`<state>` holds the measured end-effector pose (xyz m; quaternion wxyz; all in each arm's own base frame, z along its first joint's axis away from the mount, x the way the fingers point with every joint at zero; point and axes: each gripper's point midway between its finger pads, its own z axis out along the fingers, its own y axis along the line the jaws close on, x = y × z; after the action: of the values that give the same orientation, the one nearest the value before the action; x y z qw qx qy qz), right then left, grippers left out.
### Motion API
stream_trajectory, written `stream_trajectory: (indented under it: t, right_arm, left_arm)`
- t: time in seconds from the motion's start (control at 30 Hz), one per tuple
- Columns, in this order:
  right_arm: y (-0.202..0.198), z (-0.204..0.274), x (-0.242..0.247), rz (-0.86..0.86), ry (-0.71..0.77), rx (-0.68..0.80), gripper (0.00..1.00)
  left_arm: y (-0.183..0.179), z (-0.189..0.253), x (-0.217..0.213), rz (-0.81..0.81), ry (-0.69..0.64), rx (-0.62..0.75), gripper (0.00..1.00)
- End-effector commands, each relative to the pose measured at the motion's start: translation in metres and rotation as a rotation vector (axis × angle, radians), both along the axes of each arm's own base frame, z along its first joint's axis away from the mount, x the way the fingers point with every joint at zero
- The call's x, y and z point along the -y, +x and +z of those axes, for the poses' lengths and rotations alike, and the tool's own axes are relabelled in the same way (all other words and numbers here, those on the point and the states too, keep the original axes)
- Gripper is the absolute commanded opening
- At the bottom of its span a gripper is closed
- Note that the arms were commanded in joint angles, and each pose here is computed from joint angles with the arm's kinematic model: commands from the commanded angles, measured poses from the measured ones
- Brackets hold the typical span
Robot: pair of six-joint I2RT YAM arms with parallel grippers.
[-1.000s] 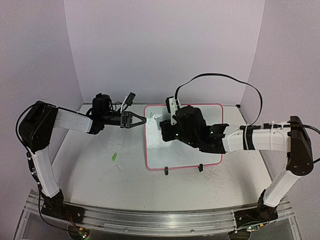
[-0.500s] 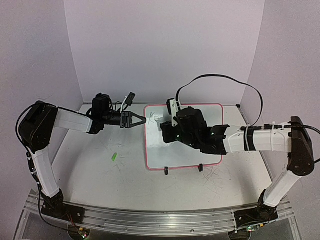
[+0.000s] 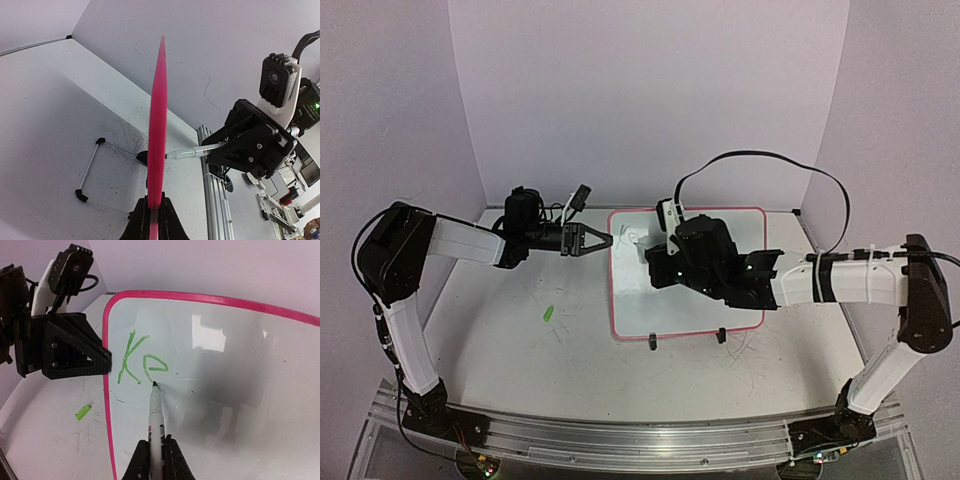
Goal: Write a sentence on the whiteboard
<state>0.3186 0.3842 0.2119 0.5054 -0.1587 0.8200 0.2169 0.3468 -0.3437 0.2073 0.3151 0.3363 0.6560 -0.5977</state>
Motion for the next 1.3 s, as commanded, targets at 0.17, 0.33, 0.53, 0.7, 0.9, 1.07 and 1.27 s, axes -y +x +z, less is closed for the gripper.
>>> stream_trajectory:
  t: [0.17, 0.33, 0.53, 0.7, 0.9, 1.07, 1.27]
  right_arm:
    - [-0.011, 0.032, 0.015, 0.021, 0.043, 0.053, 0.00]
    - [-0.005, 0.043, 0.025, -0.004, 0.060, 0.084, 0.00]
    - [0.002, 0.039, 0.019, -0.003, 0.044, 0.086, 0.00]
    - [0.006, 0.041, 0.015, -0.005, 0.045, 0.095, 0.00]
    - [0.009, 0.041, 0.009, 0.006, 0.052, 0.091, 0.00]
    - [0.010, 0.038, 0.006, 0.009, 0.050, 0.088, 0.00]
    - [0.009, 0.033, 0.008, 0.001, 0.050, 0.075, 0.00]
  left_arm:
    - [-0.015, 0.025, 0.001, -0.059, -0.038, 0.061, 0.00]
    - [-0.014, 0.025, 0.002, -0.059, -0.038, 0.061, 0.00]
    - [-0.015, 0.025, 0.001, -0.058, -0.038, 0.062, 0.00]
    - [-0.015, 0.026, 0.001, -0.059, -0.039, 0.064, 0.00]
    - [-0.015, 0.027, 0.001, -0.058, -0.040, 0.065, 0.00]
    - [-0.015, 0.027, 0.001, -0.060, -0.040, 0.066, 0.00]
    - [-0.015, 0.027, 0.001, -0.058, -0.039, 0.064, 0.00]
